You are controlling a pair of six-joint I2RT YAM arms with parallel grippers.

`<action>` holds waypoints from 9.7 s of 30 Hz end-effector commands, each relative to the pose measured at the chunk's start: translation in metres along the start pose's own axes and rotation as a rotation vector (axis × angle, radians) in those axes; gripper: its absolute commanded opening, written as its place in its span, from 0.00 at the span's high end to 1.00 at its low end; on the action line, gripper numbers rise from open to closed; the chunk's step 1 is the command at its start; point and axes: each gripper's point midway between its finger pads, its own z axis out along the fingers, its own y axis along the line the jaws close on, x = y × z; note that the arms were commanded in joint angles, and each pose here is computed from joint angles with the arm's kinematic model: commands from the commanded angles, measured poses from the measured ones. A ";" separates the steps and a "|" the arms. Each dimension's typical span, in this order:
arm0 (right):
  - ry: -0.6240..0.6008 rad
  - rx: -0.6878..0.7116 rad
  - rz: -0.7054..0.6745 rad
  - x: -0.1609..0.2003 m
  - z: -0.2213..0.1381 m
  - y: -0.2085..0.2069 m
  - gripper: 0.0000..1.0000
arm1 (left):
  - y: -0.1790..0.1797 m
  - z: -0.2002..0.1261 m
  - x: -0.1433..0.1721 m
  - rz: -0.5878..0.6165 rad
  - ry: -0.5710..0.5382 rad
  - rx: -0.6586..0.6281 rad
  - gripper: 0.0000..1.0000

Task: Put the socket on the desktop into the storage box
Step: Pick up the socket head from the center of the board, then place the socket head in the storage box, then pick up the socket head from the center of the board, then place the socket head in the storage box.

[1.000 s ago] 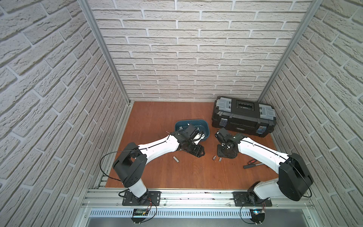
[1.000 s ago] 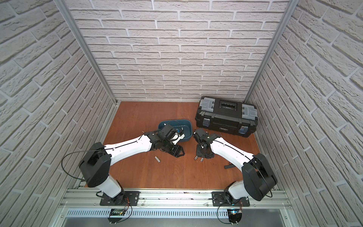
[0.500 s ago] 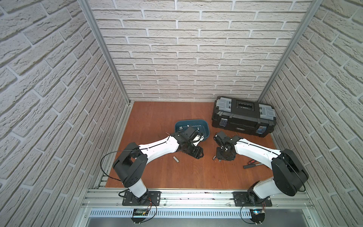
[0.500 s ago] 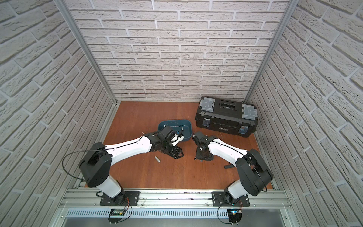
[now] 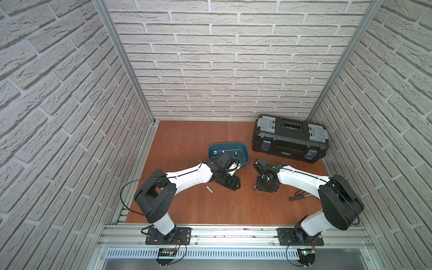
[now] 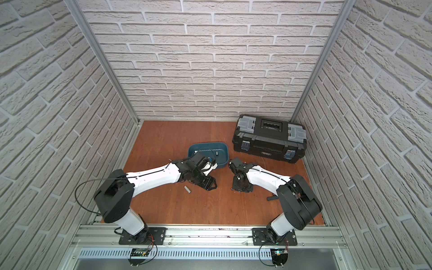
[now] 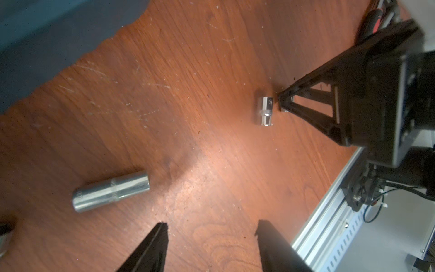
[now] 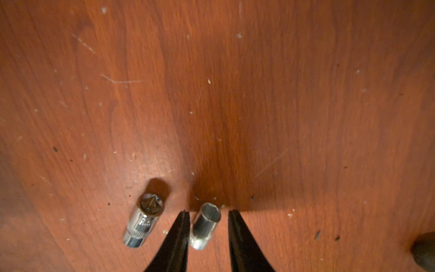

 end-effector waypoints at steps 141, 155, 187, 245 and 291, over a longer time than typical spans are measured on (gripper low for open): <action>-0.132 -0.336 -0.291 -0.119 -0.100 0.140 0.62 | 0.119 -0.047 0.080 -0.656 -0.079 -0.478 0.39; -0.127 -0.363 -0.296 -0.085 -0.107 0.115 0.62 | 0.117 -0.031 0.081 -0.670 -0.039 -0.494 0.45; -0.012 -0.545 -0.626 0.011 -0.086 0.143 0.62 | 0.121 -0.020 0.079 -0.648 -0.006 -0.525 0.59; -0.147 -0.618 -0.363 -0.051 -0.124 0.122 0.61 | 0.122 -0.058 -0.097 -0.496 -0.166 -0.366 0.82; -0.137 -0.568 -0.313 -0.059 -0.110 0.115 0.61 | 0.178 0.007 -0.118 -0.524 -0.052 -0.399 0.60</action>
